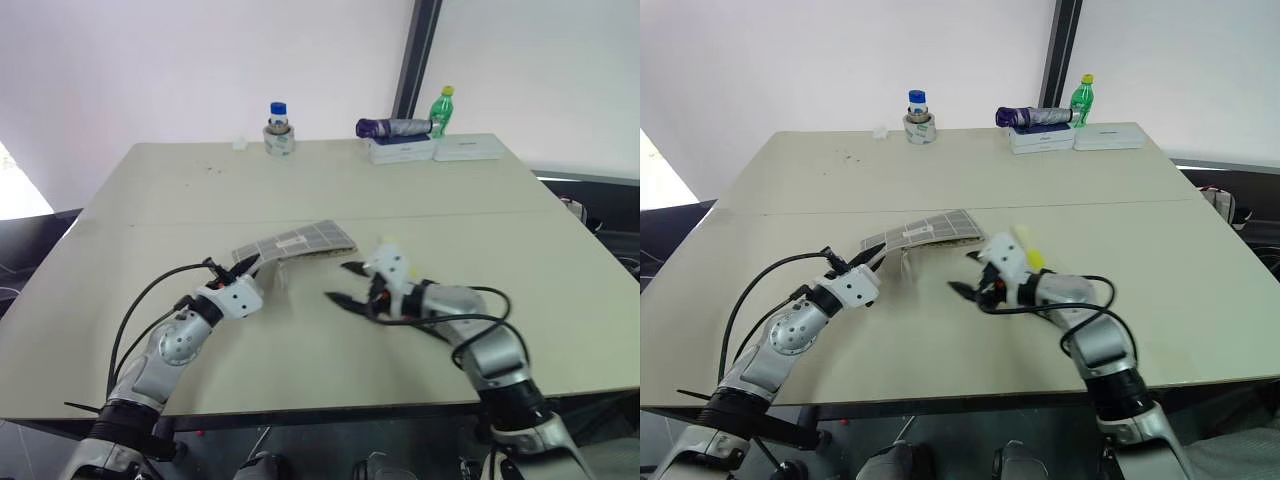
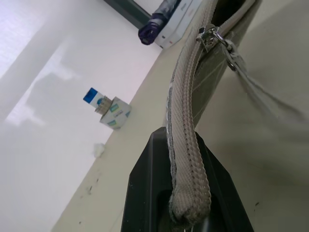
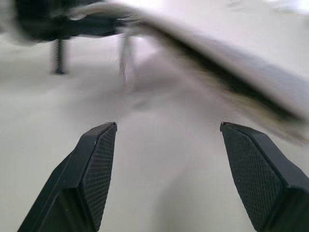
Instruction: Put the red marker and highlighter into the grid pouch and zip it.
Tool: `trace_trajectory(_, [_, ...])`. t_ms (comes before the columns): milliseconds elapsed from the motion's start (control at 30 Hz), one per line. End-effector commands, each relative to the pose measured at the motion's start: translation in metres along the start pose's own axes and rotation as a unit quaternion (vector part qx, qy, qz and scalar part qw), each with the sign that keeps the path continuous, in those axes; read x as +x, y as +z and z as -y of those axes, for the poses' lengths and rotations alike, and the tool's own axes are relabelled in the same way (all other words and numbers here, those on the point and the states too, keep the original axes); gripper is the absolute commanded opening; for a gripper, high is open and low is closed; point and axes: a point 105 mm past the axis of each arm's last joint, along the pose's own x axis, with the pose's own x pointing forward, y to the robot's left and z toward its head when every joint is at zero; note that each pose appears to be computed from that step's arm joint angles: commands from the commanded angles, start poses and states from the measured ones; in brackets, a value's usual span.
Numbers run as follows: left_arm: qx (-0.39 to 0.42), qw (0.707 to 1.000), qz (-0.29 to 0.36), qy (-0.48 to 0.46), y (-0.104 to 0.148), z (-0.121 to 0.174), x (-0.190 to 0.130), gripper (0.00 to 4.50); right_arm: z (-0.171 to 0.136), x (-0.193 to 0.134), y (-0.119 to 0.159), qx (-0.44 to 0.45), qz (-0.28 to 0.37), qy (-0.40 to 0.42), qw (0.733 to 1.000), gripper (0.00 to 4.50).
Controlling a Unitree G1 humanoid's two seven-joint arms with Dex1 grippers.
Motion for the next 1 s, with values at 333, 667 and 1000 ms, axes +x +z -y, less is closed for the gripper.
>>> trace_trajectory(333, [-0.033,0.999,-0.008,0.012,-0.006,-0.006,-0.013,0.0,0.053,-0.058,-0.029,-0.004,-0.042,-0.221,0.974,3.54])
trace_trajectory(667, [-0.024,1.0,-0.007,0.014,-0.004,-0.008,-0.013,0.0,0.084,-0.031,-0.064,0.062,-0.13,-0.267,0.953,3.54])
trace_trajectory(1000, [-0.022,0.999,-0.015,0.021,-0.004,-0.009,-0.018,0.0,0.091,-0.026,-0.08,0.146,-0.144,-0.276,0.939,1.71])
